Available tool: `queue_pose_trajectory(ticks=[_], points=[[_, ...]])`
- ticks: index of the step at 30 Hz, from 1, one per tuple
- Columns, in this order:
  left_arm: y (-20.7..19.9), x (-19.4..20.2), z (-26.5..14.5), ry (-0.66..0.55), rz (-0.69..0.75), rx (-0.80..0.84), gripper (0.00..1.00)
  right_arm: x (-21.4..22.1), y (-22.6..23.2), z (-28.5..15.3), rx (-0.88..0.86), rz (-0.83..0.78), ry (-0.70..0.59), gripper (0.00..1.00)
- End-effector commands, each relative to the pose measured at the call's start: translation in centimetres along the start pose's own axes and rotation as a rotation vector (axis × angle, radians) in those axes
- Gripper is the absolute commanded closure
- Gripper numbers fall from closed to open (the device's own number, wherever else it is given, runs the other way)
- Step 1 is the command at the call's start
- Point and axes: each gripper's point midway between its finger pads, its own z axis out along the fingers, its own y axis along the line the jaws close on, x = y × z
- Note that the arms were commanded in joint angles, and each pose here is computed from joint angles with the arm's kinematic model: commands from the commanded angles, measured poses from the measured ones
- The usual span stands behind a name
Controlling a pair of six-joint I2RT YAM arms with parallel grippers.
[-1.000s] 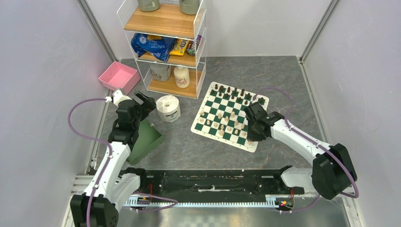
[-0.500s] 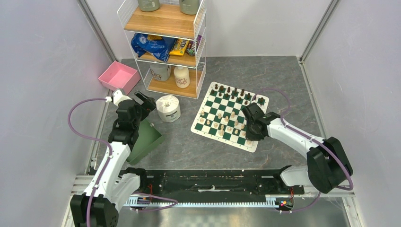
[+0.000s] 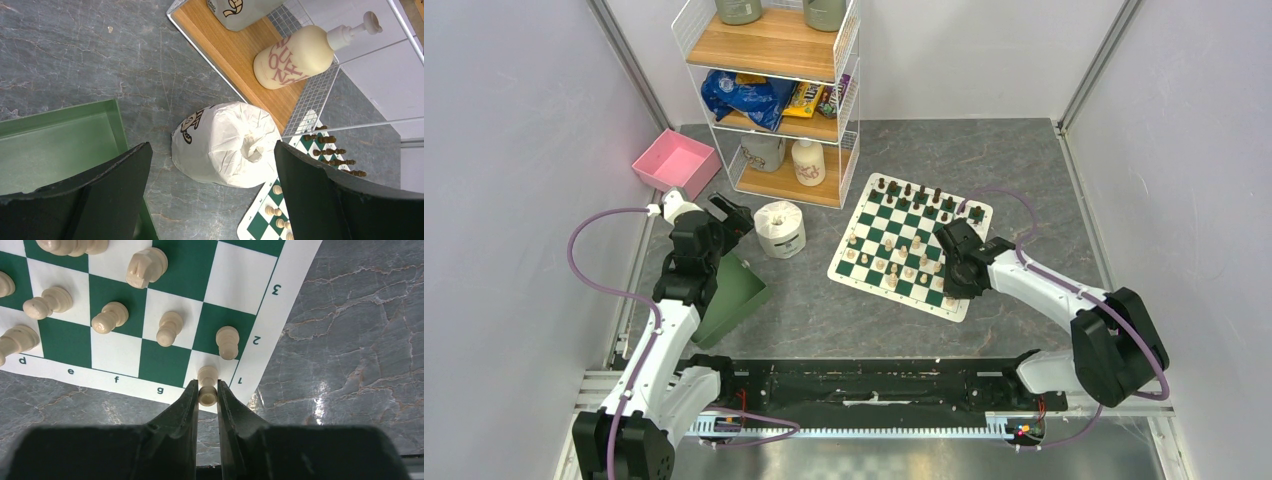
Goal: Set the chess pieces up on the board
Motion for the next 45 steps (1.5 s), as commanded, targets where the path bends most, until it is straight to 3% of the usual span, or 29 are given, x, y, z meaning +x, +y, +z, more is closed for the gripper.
queue_pose_trajectory(ticks=[1, 8, 16, 27, 45], points=[[-0.5, -0.8, 0.0, -0.031, -0.031, 0.020, 0.00, 0.0, -0.2, 0.5, 0.016, 0.010, -0.003, 0.76], [-0.4, -0.8, 0.1, -0.031, -0.030, 0.015, 0.00, -0.4, 0.1, 0.0, -0.004, 0.014, -0.023, 0.64], [-0.4, -0.8, 0.1, -0.031, -0.029, 0.015, 0.00, -1.6, 0.4, -1.7, -0.027, 0.016, -0.067, 0.58], [-0.3, -1.0, -0.2, -0.038, -0.025, 0.011, 0.00, -6.7, 0.8, -4.8, -0.018, 0.018, -0.217, 0.53], [0.3, -1.4, -0.2, -0.050, -0.017, -0.021, 0.00, -9.3, 3.7, -1.1, -0.028, 0.012, -0.154, 0.49]])
